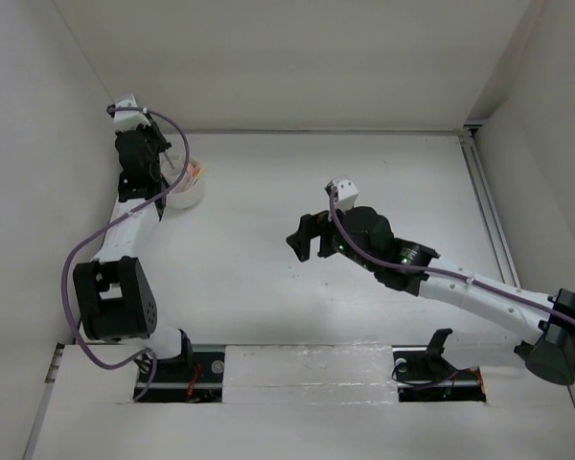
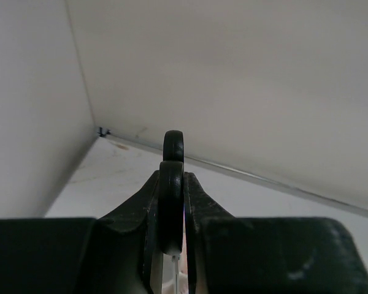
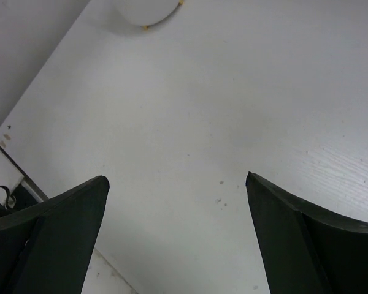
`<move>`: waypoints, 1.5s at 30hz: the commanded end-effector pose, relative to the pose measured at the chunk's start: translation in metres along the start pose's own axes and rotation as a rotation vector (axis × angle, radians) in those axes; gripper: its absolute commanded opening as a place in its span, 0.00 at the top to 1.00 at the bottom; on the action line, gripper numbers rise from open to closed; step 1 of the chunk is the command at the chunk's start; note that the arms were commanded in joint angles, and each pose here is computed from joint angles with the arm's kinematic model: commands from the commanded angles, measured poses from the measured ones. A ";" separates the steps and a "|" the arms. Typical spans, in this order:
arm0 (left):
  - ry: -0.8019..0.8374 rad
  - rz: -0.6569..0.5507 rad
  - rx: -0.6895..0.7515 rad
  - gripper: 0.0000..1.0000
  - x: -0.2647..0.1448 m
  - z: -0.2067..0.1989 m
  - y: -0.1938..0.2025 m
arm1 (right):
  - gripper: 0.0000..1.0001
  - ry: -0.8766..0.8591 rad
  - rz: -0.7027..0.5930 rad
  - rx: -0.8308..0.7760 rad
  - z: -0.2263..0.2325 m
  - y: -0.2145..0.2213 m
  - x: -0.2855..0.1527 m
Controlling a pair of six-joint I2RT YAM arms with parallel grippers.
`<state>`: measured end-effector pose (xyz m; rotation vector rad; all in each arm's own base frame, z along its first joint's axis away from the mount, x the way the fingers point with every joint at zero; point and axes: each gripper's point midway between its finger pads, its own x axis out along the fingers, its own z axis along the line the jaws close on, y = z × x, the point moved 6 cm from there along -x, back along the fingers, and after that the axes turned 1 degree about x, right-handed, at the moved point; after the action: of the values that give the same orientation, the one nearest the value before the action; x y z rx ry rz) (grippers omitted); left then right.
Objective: Sort the stationery into containers
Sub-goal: Place the scissors in the storage box.
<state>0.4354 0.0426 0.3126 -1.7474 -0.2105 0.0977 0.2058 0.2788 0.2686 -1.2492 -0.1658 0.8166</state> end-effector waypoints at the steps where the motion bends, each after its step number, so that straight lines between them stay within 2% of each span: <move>1: -0.084 -0.236 0.025 1.00 0.015 0.012 -0.043 | 0.00 -0.058 -0.037 0.019 0.006 -0.002 -0.011; 7: -0.131 -0.249 -0.004 1.00 0.028 0.021 -0.020 | 0.00 -0.117 -0.018 0.029 0.012 0.003 -0.012; 10: -0.119 -0.300 -0.042 1.00 0.030 0.019 -0.022 | 0.00 -0.141 0.000 0.027 0.014 0.008 -0.010; 11: -0.124 -0.272 -0.037 1.00 0.035 0.021 -0.009 | 0.00 -0.136 0.009 0.025 0.013 0.011 -0.007; 19: -0.118 -0.246 -0.043 1.00 0.047 0.024 0.020 | 0.00 -0.145 0.059 0.024 0.017 0.026 0.006; 32: -0.098 -0.136 -0.070 1.00 0.043 0.029 0.082 | 0.00 -0.150 0.070 0.013 0.019 0.026 0.012; 45: -0.037 -0.097 -0.075 1.00 0.037 0.011 0.100 | 0.00 -0.165 0.088 0.021 0.019 0.032 0.012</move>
<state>0.4775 0.0509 0.1970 -1.7897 -0.2976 0.1562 0.1899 0.2966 0.2285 -1.2230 -0.1690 1.0092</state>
